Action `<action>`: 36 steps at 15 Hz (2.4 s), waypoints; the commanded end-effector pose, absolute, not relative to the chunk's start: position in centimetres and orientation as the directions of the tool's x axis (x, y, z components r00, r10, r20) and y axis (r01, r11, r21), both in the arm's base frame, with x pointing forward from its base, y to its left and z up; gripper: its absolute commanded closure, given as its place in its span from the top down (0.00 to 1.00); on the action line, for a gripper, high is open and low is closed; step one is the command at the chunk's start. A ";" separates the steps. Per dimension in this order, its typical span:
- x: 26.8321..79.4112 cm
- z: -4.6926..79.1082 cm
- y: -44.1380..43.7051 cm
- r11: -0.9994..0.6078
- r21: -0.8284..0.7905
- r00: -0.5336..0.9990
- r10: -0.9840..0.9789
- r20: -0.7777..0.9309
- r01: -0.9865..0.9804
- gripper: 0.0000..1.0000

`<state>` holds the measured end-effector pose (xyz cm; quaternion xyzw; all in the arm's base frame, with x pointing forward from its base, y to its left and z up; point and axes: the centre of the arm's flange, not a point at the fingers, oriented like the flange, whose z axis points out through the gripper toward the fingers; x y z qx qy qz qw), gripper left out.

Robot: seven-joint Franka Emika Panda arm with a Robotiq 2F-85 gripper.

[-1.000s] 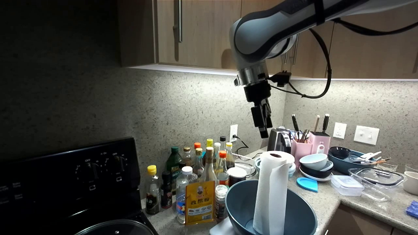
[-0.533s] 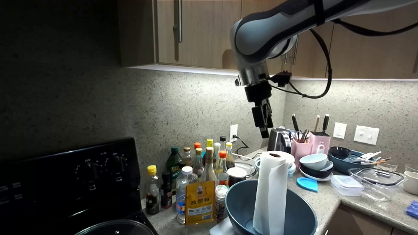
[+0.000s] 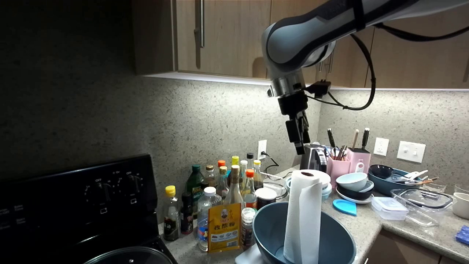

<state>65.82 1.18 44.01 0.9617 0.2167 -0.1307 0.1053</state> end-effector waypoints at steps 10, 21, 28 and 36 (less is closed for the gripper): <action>63.1 43.9 0.5 -0.917 0.185 0.913 0.296 -0.281 0.354 1.00; 61.2 43.5 -0.5 -0.922 0.188 0.920 0.284 -0.271 0.340 1.00; 58.1 42.7 -1.7 -0.927 0.193 0.928 0.270 -0.258 0.323 1.00; 56.4 42.8 -3.0 -0.940 0.204 0.946 0.226 -0.233 0.274 1.00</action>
